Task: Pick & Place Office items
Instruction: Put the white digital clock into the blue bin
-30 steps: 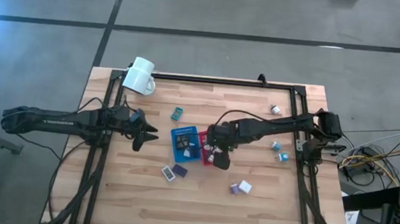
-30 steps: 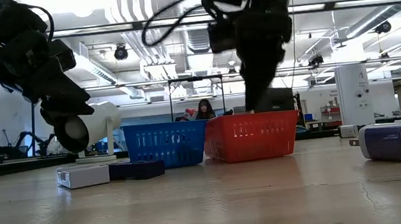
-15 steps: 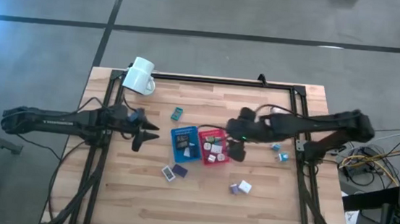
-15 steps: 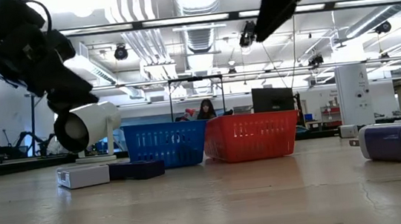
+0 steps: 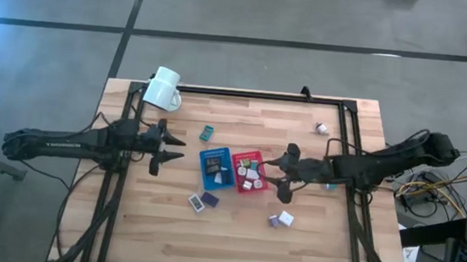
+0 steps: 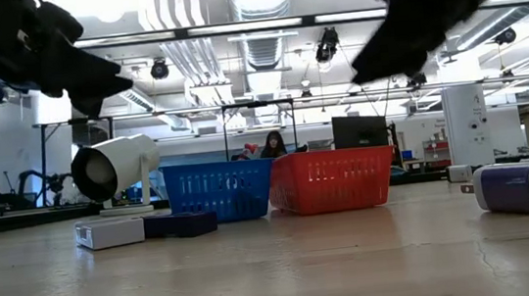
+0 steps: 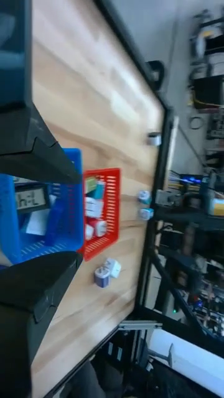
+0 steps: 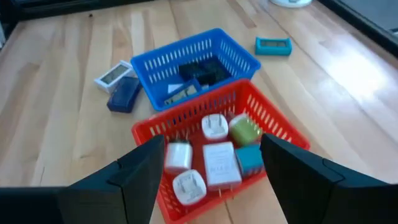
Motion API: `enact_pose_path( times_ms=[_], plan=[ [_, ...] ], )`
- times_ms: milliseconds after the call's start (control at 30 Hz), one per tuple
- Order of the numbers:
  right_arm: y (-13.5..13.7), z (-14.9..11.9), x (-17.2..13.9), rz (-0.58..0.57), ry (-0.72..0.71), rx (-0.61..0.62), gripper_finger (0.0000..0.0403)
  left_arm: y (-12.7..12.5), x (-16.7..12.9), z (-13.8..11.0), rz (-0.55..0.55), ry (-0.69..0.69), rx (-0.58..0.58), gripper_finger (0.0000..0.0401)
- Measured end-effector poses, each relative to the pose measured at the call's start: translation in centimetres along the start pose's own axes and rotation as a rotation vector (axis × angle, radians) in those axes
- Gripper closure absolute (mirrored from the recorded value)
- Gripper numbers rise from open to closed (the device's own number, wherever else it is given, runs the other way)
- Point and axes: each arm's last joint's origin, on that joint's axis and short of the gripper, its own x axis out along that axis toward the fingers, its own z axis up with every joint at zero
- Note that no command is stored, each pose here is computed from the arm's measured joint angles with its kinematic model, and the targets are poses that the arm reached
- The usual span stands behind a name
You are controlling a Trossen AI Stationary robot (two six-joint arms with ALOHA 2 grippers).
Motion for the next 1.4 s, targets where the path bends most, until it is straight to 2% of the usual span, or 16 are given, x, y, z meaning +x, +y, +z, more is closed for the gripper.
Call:
enact_pose_path(
  times_ms=[367,533,700,800,1167,1400],
  plan=[
    [-1.5,-5.5,0.3,0.037,-0.082,0.047,0.0142,0.0,-0.5,-0.2,0.008,-0.007,0.014,0.0208],
    [-1.9,-7.7,-0.2,0.084,-0.153,0.062,0.0142,0.2,-0.3,-2.4,0.014,0.044,0.014,0.0208],
    [-2.5,-9.7,-1.1,0.126,-0.228,0.081,0.0142,0.4,-0.1,-5.4,0.007,0.065,-0.090,0.0208],
    [-3.1,-10.6,-1.6,0.136,-0.257,0.093,0.0144,0.1,-0.1,-5.6,0.000,0.098,-0.115,0.0208],
    [-3.5,-11.8,-1.6,0.122,-0.219,0.084,0.0152,-1.0,0.0,-5.8,-0.065,0.116,-0.167,0.0209],
    [-3.6,-12.5,-1.1,0.104,-0.167,0.080,0.0152,-2.0,0.1,-6.1,-0.082,0.147,-0.175,0.0227]
  ],
)
